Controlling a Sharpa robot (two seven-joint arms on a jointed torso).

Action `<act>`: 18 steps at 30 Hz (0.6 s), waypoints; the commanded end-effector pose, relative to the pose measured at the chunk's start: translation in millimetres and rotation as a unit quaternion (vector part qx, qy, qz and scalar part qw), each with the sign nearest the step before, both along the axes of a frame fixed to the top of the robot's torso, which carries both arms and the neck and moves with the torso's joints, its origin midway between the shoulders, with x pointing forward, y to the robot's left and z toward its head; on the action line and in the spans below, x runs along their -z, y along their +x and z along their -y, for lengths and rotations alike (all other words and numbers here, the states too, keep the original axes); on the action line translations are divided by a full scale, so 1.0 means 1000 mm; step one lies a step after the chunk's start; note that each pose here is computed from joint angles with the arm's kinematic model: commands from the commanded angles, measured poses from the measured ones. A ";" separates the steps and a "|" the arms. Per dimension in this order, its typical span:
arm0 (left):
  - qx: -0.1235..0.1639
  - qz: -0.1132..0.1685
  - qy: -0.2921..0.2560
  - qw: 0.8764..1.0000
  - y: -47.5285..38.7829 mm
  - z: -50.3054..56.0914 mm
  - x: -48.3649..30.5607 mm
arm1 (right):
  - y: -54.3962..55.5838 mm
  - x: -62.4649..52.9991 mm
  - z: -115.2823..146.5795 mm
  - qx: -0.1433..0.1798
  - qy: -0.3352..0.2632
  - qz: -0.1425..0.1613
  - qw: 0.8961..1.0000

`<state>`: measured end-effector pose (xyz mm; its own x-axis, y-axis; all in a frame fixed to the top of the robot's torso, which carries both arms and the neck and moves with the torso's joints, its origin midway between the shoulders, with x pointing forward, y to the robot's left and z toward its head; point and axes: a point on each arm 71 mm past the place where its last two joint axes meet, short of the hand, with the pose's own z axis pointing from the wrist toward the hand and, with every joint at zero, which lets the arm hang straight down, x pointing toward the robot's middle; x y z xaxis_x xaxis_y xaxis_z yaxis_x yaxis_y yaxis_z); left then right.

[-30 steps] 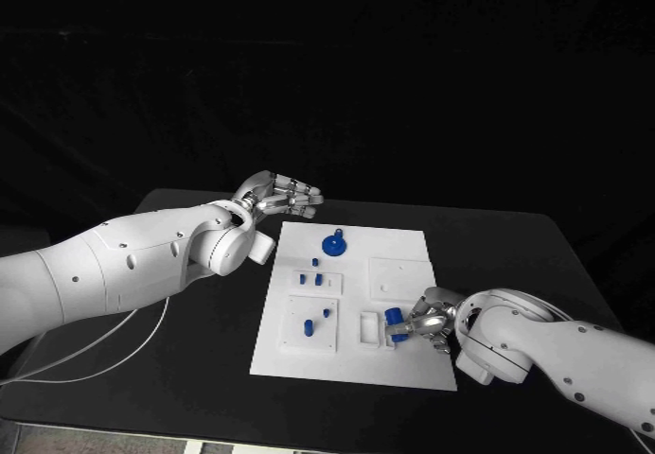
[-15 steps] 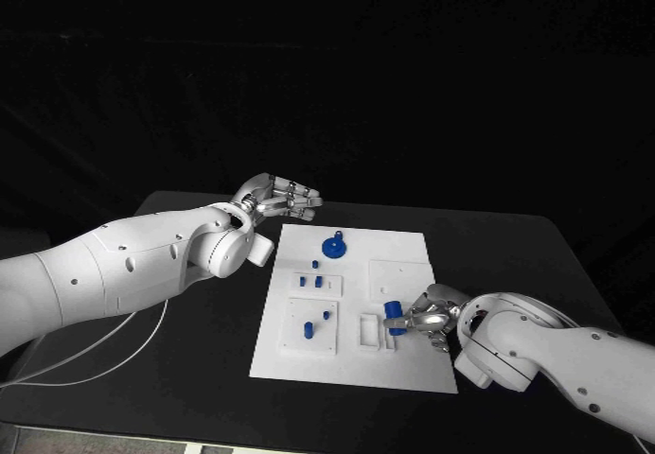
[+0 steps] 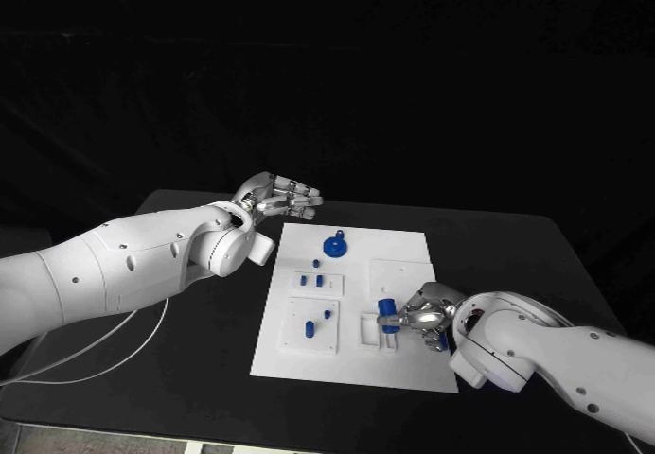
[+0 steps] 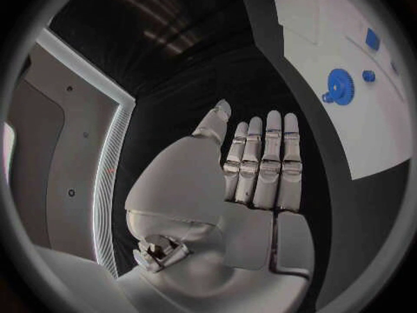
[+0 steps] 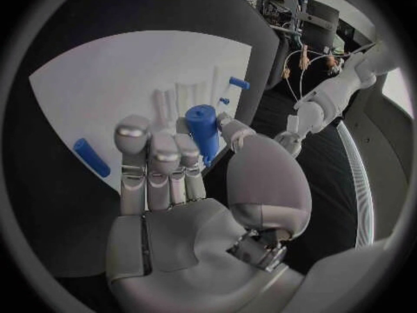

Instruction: Assemble the parts on the task board

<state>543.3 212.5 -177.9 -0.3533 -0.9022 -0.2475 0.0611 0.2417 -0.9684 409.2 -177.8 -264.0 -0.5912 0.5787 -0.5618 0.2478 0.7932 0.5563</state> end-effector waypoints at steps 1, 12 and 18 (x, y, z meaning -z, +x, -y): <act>0.003 0.003 -0.006 1.000 -0.0002 0.002 -0.0012 | -0.002 0.004 -0.004 -0.012 0.003 -0.023 1.000; 0.005 0.002 -0.006 1.000 -0.0004 0.003 -0.0011 | -0.004 0.016 -0.009 -0.021 -0.014 -0.048 0.999; 0.007 0.002 -0.006 1.000 -0.0006 0.003 -0.0012 | -0.004 0.019 -0.012 -0.022 -0.018 -0.052 0.998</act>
